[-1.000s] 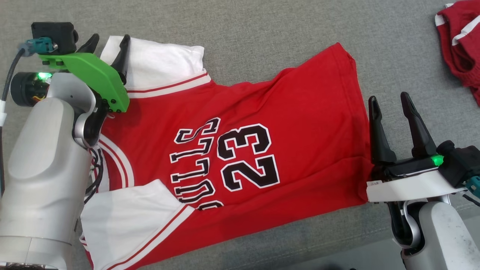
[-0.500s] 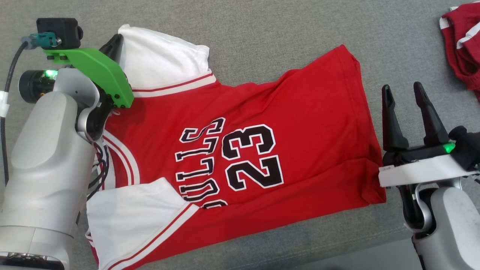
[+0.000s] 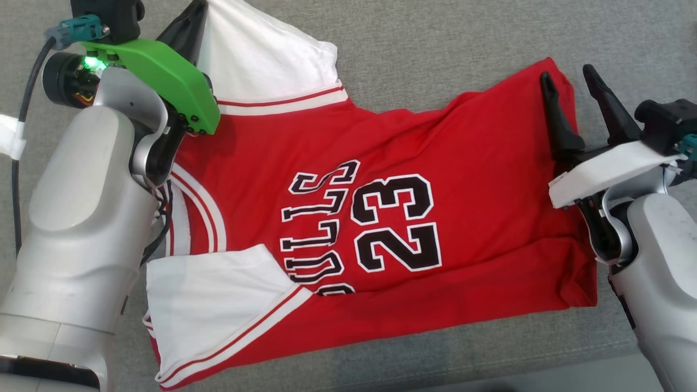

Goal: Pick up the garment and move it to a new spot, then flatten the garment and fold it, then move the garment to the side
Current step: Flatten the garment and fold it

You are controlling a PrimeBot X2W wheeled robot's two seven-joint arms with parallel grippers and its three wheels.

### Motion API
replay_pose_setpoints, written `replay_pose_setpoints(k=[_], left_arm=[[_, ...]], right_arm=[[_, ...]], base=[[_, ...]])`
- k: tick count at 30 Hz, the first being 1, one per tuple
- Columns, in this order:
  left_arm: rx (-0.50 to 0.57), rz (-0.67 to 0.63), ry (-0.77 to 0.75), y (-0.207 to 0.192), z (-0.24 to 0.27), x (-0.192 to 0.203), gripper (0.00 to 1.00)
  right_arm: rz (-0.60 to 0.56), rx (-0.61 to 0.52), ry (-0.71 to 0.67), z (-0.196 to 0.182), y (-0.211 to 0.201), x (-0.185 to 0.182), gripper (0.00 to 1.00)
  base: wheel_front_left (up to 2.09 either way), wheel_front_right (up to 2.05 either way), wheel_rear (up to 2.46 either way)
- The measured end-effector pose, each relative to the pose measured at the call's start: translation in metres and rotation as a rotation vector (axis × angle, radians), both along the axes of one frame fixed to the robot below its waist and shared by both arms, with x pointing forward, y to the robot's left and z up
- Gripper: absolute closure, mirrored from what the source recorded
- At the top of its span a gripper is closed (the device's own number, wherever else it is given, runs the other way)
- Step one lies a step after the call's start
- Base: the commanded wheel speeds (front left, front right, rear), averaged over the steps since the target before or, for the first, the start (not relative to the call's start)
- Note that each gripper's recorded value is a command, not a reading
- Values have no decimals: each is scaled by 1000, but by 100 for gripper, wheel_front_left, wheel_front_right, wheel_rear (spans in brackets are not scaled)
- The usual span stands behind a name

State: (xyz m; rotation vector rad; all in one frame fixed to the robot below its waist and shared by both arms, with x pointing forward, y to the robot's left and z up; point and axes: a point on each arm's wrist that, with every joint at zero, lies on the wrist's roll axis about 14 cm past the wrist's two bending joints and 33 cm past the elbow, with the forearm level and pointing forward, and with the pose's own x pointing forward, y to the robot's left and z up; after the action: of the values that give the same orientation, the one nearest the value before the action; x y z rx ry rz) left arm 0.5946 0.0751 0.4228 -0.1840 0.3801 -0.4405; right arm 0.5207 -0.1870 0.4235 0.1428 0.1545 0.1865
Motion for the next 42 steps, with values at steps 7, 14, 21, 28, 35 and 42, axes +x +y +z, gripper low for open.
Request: replay_pose_setpoints(k=[7,14,21,28,35,42], left_arm=[[7,1,-24,7,-2,-2,100],[-18,8,-100,10,19,2,100],[-82,20,-258,10,74,6,100],[-138,35,-395,20,117,-16,100],[-203,22,-400,23,123,-75,100],[-241,101,-146,34,71,-147,100]], right_arm=[[62,57,149,-33,18,13,73],[106,91,176,-9,16,23,100],[137,118,65,45,14,35,100],[144,161,24,56,15,18,100],[122,200,81,37,9,-23,100],[47,230,165,7,-2,-63,100]], base=[[0,0,0],[0,0,0],[0,0,0],[0,0,0],[0,0,0],[0,0,0]])
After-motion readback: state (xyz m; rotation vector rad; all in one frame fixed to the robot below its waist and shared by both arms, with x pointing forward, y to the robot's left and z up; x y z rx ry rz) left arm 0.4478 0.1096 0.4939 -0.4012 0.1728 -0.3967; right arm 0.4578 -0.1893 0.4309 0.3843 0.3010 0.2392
